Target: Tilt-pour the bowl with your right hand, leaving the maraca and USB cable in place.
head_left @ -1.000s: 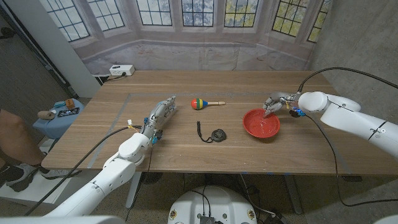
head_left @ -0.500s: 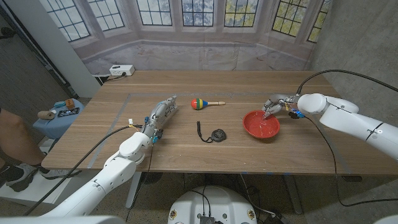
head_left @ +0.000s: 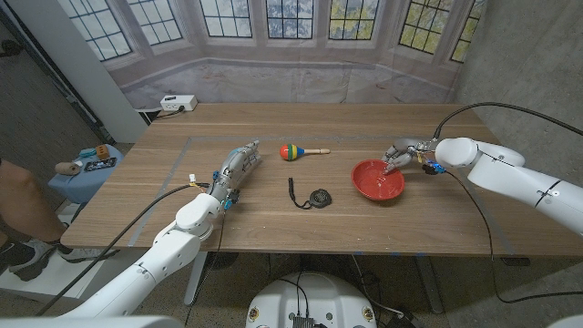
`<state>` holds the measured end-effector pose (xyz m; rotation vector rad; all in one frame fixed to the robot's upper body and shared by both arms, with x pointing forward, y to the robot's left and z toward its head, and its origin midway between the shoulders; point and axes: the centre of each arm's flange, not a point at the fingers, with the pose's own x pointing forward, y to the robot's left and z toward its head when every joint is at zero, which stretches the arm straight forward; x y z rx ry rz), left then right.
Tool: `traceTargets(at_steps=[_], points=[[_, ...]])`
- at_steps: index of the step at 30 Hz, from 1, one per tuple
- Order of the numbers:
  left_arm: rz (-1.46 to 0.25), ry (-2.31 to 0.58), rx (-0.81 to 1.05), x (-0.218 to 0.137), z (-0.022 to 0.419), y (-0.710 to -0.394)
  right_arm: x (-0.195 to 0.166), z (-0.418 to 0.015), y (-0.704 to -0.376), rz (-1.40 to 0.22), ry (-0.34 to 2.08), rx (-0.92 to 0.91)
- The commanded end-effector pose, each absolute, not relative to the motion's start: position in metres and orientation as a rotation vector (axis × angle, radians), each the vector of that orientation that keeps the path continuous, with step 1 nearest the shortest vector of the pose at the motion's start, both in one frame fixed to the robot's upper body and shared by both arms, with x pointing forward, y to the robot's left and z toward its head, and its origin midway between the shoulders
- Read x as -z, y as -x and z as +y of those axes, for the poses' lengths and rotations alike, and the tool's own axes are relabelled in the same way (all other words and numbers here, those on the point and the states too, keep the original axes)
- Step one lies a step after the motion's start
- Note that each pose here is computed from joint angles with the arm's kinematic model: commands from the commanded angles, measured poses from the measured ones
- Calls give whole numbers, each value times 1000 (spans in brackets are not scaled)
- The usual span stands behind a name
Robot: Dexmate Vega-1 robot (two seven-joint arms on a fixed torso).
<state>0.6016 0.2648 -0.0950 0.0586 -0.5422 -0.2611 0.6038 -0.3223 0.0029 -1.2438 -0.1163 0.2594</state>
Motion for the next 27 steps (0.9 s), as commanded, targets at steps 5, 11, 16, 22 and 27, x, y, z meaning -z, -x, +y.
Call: traceTargets(at_steps=[5,11,16,22,27], points=[[-543,-59,263,98,263,-600,-4,-322,-596,-126,1244,-271],[-546,-61,266,97,262,-599,-6,-322,-594,-133,1240,-272],[-548,-63,265,96,262,-599,-7,-324,-593,-134,1225,-281],[-547,-63,266,96,262,-599,-8,-324,-594,-150,1213,-277],[-548,-64,265,96,262,-599,-9,-324,-596,-171,1182,-275]])
